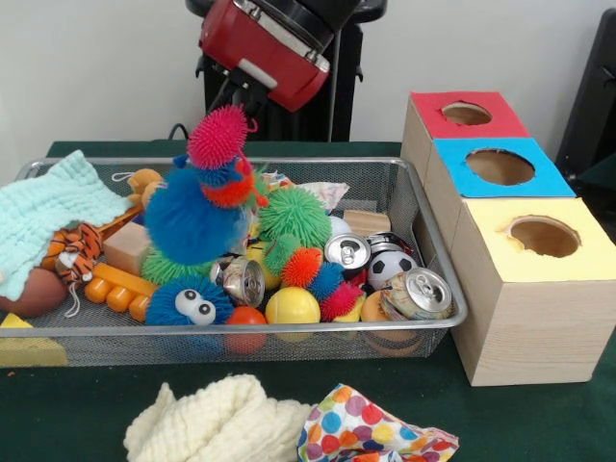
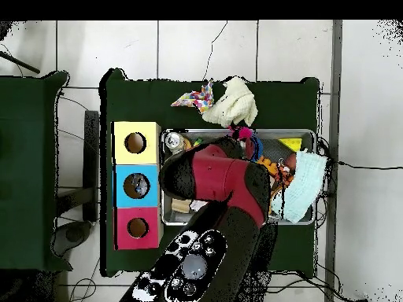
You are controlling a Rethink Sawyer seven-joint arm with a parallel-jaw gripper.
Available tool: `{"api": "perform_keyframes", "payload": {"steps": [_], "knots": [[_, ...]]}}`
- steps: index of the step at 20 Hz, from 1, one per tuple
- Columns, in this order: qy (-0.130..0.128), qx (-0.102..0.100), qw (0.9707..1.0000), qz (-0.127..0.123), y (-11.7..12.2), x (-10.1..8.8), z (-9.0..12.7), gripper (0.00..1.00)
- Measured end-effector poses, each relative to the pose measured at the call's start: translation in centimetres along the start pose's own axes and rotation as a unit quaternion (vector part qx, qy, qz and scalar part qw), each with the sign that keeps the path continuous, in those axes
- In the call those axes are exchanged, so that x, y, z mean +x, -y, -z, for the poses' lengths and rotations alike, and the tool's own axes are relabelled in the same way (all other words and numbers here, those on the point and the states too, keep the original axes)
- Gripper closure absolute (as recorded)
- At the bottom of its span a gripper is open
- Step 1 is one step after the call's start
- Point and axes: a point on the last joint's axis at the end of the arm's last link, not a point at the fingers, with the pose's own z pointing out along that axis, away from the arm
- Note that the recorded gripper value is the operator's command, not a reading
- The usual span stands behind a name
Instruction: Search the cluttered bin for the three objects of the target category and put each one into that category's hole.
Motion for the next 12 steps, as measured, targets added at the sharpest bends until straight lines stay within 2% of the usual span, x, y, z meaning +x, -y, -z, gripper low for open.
{"api": "perform_keyframes", "payload": {"steps": [8,12], "knots": [[-0.011,0.001,0.9999,-0.002,-1.2,0.5,-0.8,1.00],[-0.014,-0.003,0.9999,0.007,-3.2,0.6,-0.8,1.00]]}}
